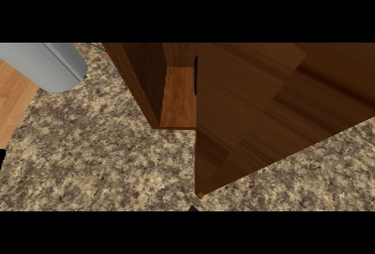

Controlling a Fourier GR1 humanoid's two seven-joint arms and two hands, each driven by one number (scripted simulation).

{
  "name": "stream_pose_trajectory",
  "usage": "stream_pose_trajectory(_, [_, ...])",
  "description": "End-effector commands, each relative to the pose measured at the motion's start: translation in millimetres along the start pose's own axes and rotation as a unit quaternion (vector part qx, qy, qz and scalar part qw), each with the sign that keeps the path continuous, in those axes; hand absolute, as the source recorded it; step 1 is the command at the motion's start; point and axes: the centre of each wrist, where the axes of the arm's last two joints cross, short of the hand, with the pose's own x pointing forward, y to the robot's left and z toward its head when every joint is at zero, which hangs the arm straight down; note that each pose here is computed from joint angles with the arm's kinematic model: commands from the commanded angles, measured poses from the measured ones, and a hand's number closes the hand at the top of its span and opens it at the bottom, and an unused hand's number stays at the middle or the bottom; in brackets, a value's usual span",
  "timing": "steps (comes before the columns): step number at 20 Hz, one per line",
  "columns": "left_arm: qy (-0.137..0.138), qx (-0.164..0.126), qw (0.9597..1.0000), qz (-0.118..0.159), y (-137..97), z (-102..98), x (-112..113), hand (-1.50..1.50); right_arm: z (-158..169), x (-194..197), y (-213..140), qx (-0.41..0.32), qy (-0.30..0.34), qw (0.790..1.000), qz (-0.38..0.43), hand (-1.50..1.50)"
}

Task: Pick up the wine, place it into the cabinet and close the cabinet

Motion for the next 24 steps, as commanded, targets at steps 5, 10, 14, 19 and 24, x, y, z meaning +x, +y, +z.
stream_pose_trajectory(5, [-0.004,-0.004,0.9998,0.02,-15.0,-10.5,-2.7,-1.5,-70.3,16.4,16.3,0.031,-0.029,0.998,-0.041,1.5])
stream_pose_trajectory(10, [0.012,0.003,0.9999,0.012,-0.9,-4.2,-19.3,-1.5,-118.8,39.3,4.5,0.018,-0.046,0.998,-0.039,1.5])
stream_pose_trajectory(14, [-0.002,0.007,1.0,0.006,-14.5,-23.3,-0.4,-1.5,-160.6,54.5,4.3,-0.003,-0.051,0.999,-0.015,1.5])
stream_pose_trajectory(19, [-0.005,0.014,0.9998,0.013,-13.1,-11.6,-14.5,-1.5,-198.1,36.0,-8.1,-0.038,-0.061,0.994,0.077,1.5])
stream_pose_trajectory(24, [-0.007,0.013,0.9999,-0.003,-15.3,-4.0,-9.2,-1.5,-226.0,34.7,-39.4,-0.077,-0.041,0.994,0.069,1.5])
